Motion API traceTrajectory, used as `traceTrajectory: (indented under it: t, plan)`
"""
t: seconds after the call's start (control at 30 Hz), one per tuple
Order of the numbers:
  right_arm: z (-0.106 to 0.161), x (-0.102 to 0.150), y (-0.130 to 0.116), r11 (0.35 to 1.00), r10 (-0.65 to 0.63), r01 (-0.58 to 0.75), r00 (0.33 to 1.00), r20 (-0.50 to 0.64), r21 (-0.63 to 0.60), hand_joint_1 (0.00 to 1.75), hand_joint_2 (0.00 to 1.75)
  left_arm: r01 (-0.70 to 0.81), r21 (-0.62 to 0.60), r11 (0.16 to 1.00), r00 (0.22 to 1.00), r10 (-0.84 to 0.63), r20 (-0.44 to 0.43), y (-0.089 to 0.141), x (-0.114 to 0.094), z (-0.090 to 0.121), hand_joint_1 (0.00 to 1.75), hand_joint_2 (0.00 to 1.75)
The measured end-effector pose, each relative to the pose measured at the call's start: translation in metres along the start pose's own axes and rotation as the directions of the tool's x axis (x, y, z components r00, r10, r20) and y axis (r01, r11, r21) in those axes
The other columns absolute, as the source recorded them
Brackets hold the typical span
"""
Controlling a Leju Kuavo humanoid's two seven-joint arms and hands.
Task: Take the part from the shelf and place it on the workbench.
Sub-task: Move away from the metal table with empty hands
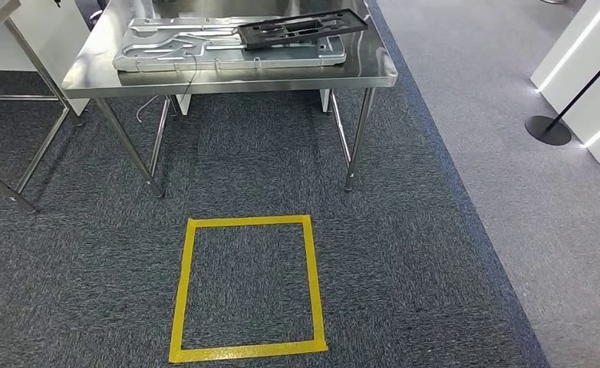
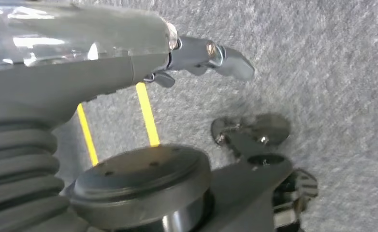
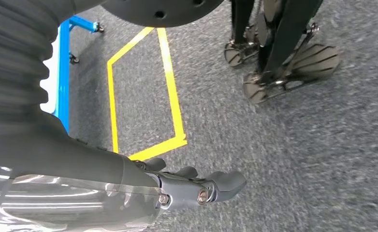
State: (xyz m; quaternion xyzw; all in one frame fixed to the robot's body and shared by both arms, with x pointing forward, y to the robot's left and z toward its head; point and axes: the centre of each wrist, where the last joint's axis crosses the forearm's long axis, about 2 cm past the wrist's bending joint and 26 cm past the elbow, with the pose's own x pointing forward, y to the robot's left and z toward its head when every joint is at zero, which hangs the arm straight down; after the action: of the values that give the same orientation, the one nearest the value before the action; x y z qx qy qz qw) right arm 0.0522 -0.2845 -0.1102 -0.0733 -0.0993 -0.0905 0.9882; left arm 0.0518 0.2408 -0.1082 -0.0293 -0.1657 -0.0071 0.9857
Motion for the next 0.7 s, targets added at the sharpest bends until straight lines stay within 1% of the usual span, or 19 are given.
traceTrajectory:
  t: [0.17,0.33,0.67,0.7]
  plan:
    - [0.001,-0.016,-0.001,1.000,0.020,-0.020,1.000,-0.023,0.009,0.00,1.75,0.009,-0.039,0.999,1.000,-0.009,-0.007,-0.007,0.001,0.000,0.00,1.75]
    - [0.003,-0.025,-0.001,0.999,0.027,-0.026,0.999,-0.035,0.020,0.00,1.75,0.017,-0.068,0.998,1.000,-0.017,0.000,-0.013,0.004,0.000,0.00,1.75]
    - [0.002,-0.023,-0.004,0.999,0.034,-0.034,0.999,-0.022,0.027,0.00,1.75,0.012,-0.079,0.997,1.000,-0.014,-0.019,-0.013,-0.005,0.002,0.00,1.75]
    - [0.001,-0.020,-0.005,0.999,0.036,-0.036,0.999,-0.009,0.024,0.00,1.31,0.012,-0.076,0.997,0.999,-0.015,-0.029,-0.011,-0.009,0.003,0.00,1.31]
